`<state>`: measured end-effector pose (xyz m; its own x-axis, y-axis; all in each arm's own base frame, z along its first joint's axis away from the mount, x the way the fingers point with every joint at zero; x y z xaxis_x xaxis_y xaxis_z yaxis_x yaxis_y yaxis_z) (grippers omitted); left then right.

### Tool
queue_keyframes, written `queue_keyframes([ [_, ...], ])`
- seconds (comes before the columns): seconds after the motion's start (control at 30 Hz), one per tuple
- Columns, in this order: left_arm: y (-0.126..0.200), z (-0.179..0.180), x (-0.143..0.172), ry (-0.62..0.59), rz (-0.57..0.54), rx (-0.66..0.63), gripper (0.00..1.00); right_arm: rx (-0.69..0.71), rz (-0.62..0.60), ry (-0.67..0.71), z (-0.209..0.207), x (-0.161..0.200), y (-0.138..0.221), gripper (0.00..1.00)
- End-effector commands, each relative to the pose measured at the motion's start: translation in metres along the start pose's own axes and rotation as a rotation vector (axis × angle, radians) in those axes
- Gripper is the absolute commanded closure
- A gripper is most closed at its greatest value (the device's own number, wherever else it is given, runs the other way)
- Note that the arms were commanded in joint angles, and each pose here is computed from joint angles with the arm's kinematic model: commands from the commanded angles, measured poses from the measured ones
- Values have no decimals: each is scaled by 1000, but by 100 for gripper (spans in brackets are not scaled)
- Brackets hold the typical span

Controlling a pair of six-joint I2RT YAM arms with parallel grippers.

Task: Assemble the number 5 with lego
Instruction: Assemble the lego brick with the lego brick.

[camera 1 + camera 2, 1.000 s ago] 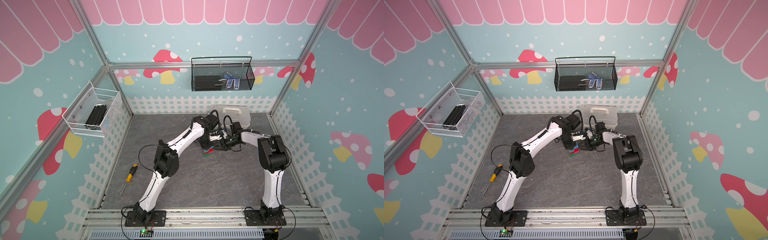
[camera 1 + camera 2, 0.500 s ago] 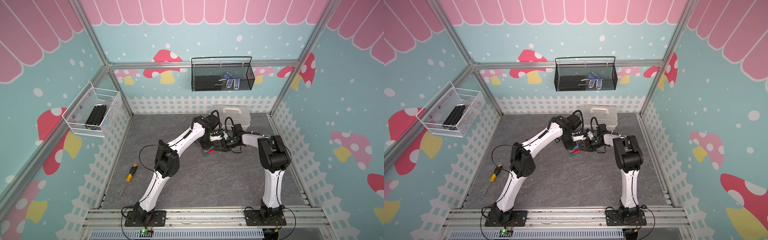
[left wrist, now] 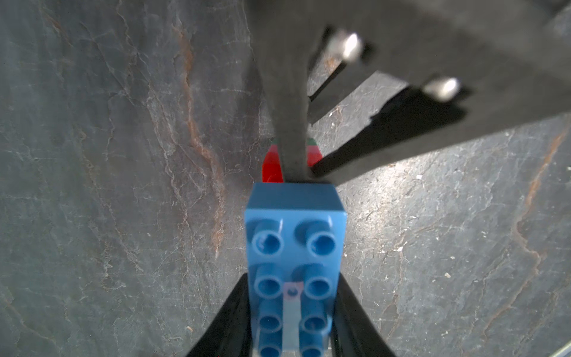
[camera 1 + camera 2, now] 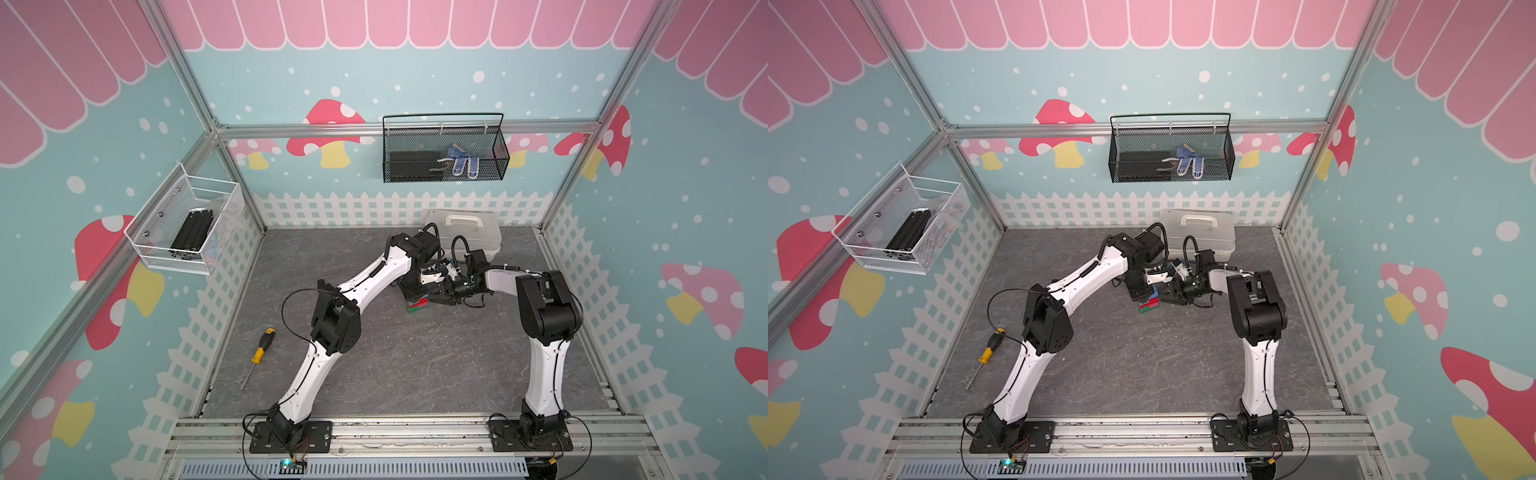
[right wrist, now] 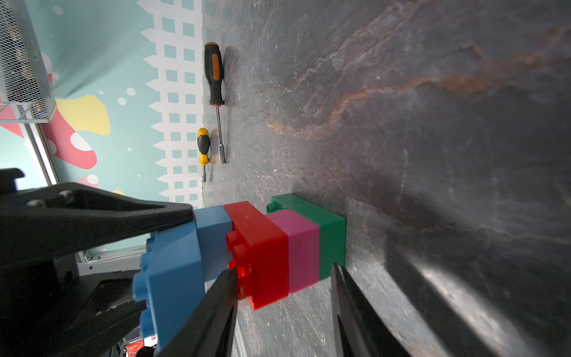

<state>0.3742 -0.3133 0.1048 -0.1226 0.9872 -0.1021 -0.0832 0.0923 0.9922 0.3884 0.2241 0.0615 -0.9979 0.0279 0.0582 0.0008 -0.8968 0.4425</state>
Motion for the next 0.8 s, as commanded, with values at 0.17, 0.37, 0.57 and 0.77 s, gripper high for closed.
queue_keyframes([
  [0.17,-3,-4,-1,-8,20,11,59,56,-11,-55,-22,4,4,49],
  [0.37,-3,-3,1,-6,23,11,62,43,-15,-53,-21,3,7,45],
  [0.57,-3,-4,1,0,24,15,64,24,-17,-52,-18,4,9,44],
  [0.77,-3,-4,1,3,26,15,66,14,-20,-58,-21,4,11,43],
])
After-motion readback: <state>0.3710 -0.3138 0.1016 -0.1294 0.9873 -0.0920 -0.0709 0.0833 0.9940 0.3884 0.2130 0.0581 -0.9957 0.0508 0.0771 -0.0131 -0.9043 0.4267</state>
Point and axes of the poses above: each gripper's point midway between its finger pads, its own y axis back along the fingers, its own z axis along the line the jaws close on, x = y × z, the point moved 1 cm from there along y, back along the fingers, and after that the axes turned 15 degrees about -y, right-handed, at the moved point
